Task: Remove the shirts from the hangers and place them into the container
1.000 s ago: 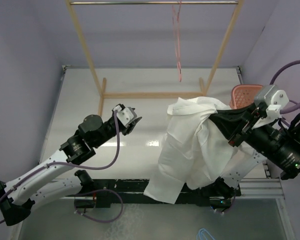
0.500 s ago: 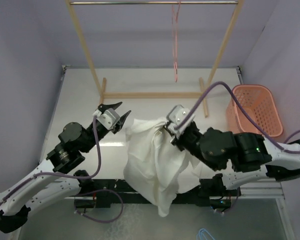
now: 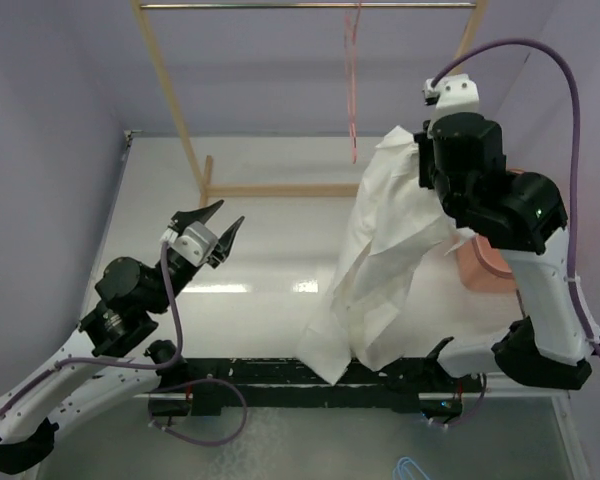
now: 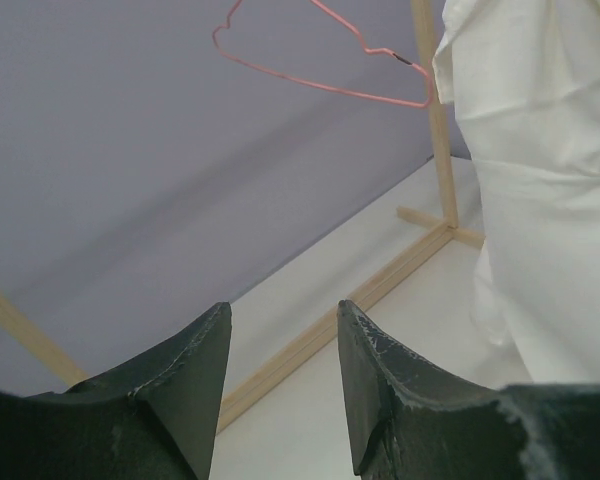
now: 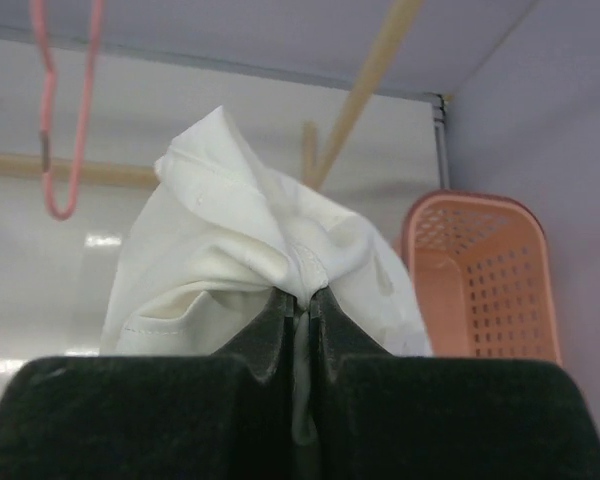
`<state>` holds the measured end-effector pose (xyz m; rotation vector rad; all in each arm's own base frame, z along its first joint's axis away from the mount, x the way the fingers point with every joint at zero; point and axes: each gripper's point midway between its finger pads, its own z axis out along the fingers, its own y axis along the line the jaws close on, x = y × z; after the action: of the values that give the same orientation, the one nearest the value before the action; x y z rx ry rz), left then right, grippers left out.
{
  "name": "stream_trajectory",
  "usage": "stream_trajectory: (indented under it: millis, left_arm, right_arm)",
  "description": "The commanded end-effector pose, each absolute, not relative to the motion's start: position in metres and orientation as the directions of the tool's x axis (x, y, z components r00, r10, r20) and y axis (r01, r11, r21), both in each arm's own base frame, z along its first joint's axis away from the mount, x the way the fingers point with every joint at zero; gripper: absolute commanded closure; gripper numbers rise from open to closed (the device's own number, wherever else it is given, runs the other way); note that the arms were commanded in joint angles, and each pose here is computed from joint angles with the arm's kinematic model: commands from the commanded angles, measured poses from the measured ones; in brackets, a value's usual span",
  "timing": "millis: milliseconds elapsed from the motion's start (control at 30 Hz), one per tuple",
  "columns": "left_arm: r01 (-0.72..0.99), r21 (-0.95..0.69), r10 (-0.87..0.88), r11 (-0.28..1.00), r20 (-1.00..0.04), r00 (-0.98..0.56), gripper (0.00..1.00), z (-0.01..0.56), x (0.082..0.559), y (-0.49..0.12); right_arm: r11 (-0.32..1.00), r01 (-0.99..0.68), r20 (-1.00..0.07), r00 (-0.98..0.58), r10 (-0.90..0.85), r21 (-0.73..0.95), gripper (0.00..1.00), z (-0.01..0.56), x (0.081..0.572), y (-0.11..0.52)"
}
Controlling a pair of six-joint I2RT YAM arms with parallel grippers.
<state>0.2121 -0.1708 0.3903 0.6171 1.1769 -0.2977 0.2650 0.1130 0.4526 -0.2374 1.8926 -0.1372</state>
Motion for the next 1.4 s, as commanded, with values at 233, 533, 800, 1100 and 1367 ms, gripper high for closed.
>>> stream_trajectory:
  millis: [233, 533, 800, 1100, 1367]
  left_arm:
    - [0.537, 0.284, 0.056, 0.794, -0.914, 0.401, 0.49, 0.402, 0.203, -0.167]
    - [0.545, 0.277, 0.044, 0.791, -0.915, 0.401, 0.48, 0.399, 0.200, -0.166]
    - [0.542, 0.277, 0.044, 0.793, -0.914, 0.403, 0.47, 0.397, 0.201, -0.166]
    - [0.559, 0.273, 0.045, 0.782, -0.921, 0.387, 0.47, 0.392, 0.203, -0.172]
    - [0.583, 0.262, 0.019, 0.769, -0.921, 0.388, 0.46, 0.395, 0.198, -0.175]
  right_arm:
    - [0.951, 0.289, -0.870, -0.491, 0.047, -0.112, 1.00, 0.420, 0.332, -0.014]
    - [0.793, 0.607, -0.913, -0.298, 0.278, 0.043, 1.00, 0.453, 0.361, -0.129]
    - [0.630, 0.765, -0.933, -0.309, 0.182, -0.131, 1.00, 0.450, 0.340, -0.178]
    - [0.682, 0.682, -0.819, -0.533, 0.213, -0.266, 0.92, 0.355, 0.362, -0.175]
    - [0.717, 0.658, -0.781, -0.564, 0.269, -0.228, 0.31, 0.319, 0.360, -0.163]
